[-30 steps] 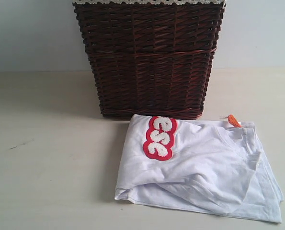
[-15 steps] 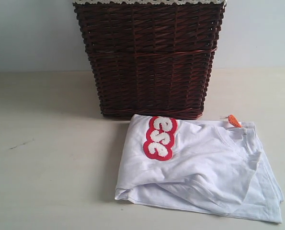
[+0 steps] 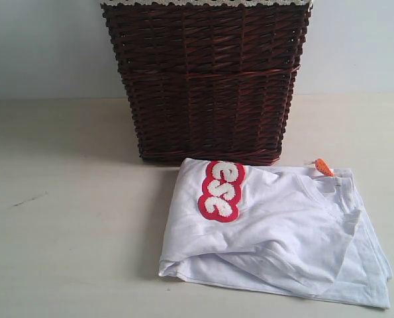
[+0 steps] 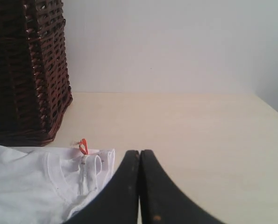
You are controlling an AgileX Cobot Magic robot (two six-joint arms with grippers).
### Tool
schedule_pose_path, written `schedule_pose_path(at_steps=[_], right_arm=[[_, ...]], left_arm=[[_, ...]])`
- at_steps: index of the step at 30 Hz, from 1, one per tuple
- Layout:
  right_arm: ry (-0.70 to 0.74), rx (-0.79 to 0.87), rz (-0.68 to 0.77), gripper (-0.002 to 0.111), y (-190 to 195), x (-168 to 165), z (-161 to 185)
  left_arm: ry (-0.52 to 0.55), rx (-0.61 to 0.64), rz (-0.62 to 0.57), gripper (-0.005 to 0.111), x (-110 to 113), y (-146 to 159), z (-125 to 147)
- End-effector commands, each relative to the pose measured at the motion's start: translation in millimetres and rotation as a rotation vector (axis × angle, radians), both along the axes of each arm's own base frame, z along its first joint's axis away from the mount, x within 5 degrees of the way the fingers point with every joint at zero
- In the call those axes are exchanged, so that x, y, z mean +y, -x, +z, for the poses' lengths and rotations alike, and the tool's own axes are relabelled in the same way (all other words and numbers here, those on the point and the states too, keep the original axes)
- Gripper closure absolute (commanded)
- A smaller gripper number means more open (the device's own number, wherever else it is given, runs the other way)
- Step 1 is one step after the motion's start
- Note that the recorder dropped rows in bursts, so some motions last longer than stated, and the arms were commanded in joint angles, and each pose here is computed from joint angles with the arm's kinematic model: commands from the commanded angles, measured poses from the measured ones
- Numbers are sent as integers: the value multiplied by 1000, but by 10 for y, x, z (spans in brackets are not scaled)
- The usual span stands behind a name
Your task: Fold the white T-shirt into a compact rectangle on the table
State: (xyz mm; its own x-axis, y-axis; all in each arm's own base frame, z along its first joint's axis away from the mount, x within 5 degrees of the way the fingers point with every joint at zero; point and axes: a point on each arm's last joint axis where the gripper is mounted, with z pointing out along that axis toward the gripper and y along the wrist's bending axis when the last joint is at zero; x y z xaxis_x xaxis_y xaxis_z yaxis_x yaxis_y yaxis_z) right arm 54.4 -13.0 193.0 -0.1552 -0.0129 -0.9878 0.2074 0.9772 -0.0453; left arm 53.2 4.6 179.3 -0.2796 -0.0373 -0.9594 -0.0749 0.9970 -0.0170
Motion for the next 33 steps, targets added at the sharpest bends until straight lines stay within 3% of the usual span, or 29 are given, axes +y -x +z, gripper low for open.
schedule_pose_path(at_steps=[1,33], right_arm=[[-12,6,-4,108,3,0,-20],[-44,13,-10,108,5,0,-32]], left_arm=[[-5,-19,-1,107,0,1,20],[-5,-19,-1,107,0,1,20]])
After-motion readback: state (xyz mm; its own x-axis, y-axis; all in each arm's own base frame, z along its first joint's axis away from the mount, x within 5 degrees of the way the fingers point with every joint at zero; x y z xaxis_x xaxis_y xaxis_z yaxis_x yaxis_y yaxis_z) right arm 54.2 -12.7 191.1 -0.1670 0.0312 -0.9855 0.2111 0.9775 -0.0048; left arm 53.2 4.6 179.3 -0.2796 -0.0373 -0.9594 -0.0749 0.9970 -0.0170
